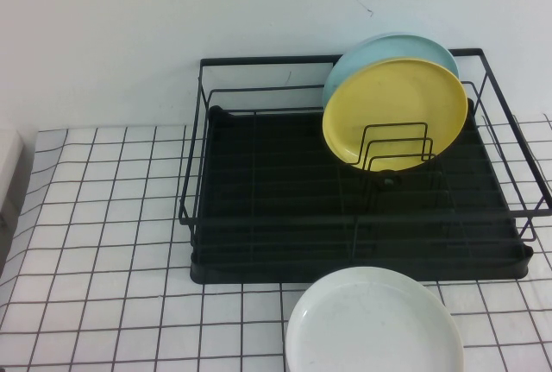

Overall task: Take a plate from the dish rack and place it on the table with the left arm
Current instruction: Grasp the plate from the shelf

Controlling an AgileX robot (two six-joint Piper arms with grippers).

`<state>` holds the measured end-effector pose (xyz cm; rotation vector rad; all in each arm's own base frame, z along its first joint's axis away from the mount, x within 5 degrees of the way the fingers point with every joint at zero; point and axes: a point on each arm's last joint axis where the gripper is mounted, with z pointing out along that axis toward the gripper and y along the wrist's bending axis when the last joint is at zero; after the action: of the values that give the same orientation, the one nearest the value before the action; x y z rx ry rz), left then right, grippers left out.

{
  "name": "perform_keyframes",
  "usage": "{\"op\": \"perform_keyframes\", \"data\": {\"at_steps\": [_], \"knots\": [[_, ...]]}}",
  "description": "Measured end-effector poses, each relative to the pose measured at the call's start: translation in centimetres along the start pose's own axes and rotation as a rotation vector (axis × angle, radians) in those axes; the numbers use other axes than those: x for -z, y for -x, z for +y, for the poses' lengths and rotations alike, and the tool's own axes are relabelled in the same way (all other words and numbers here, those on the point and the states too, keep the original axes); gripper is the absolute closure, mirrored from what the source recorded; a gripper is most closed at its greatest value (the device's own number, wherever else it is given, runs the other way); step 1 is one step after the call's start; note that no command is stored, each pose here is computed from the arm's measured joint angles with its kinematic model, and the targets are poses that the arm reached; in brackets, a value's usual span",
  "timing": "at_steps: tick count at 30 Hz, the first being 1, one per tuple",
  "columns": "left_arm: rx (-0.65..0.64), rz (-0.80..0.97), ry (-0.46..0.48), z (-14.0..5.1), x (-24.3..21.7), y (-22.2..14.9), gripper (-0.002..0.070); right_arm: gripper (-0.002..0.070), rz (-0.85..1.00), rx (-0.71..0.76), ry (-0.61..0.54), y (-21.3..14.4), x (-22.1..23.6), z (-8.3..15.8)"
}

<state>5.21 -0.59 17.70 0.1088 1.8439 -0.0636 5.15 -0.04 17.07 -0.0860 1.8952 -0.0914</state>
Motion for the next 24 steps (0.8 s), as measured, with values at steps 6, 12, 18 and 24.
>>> {"op": "perform_keyframes", "data": {"at_steps": [6,12,18,24], "knots": [[-0.01,-0.164,0.01,0.1,0.0,1.2,0.0678,0.0679,0.0,0.0,0.0,0.0,0.0,0.0],[-0.016,-0.392,0.023,0.2,0.6,3.2,0.0678,0.0679,0.0,0.0,0.0,0.0,0.0,0.0],[-0.02,-0.606,0.033,0.2,1.5,4.9,0.0678,0.0679,0.0,0.0,0.0,0.0,0.0,0.0],[0.235,-0.671,-0.025,0.5,1.8,5.4,0.0678,0.0679,0.0,0.0,0.0,0.0,0.0,0.0]]}}
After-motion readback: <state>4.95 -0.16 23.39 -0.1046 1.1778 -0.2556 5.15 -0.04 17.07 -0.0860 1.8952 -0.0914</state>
